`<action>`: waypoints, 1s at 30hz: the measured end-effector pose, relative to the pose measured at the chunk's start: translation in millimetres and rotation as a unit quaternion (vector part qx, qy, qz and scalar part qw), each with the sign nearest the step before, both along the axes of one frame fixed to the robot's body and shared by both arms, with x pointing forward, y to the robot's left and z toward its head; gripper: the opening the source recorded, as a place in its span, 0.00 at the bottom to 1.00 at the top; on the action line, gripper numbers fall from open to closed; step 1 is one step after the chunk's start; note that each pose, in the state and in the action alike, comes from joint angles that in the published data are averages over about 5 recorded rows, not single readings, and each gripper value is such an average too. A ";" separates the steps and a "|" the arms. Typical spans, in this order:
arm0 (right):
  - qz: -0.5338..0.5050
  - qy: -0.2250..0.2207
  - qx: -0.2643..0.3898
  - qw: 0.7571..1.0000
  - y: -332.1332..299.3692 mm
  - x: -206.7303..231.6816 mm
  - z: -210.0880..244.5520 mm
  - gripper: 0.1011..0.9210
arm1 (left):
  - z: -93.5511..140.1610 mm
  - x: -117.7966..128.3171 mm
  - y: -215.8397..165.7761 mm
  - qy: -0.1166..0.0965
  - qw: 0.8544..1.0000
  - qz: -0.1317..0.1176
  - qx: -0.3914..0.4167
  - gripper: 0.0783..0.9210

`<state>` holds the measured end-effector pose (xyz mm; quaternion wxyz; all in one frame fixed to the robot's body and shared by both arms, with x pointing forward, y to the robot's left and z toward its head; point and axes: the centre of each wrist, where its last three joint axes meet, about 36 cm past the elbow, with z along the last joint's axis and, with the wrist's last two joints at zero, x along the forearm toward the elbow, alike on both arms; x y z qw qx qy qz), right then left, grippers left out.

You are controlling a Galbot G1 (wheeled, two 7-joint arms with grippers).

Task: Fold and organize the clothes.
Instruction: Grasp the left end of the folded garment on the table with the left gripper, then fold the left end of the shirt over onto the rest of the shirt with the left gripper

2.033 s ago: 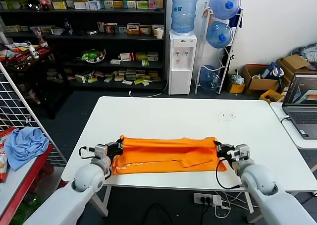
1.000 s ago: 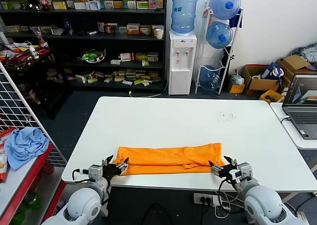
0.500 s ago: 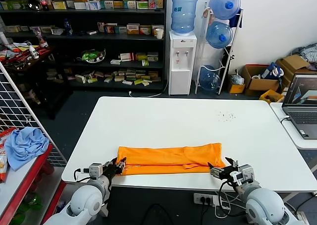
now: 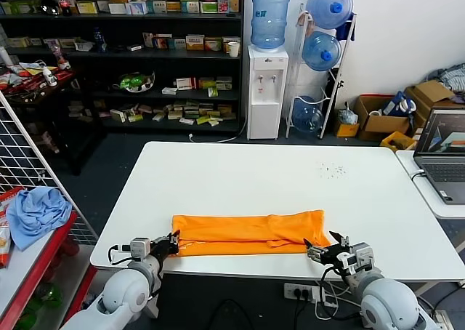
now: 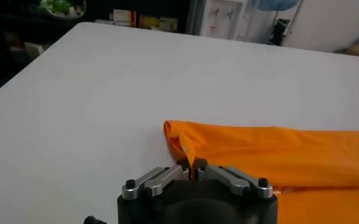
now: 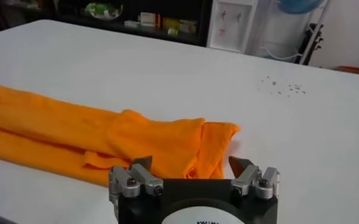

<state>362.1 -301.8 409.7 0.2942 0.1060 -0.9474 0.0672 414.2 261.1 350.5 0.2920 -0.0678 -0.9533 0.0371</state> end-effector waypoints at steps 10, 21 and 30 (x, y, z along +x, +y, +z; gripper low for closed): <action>-0.004 -0.018 0.006 1.000 3.7 -3.1 6.2 0.88 | 25.5 29.9 67.8 -0.033 0.997 0.023 0.073 0.06; -0.015 -0.046 0.007 0.999 7.8 -3.8 4.7 0.88 | 59.8 32.9 91.8 -0.060 0.993 0.028 0.101 0.06; -0.030 -0.075 -0.010 0.997 0.6 -7.0 -1.5 0.88 | 72.7 8.7 16.8 -0.063 0.997 -0.019 0.029 0.06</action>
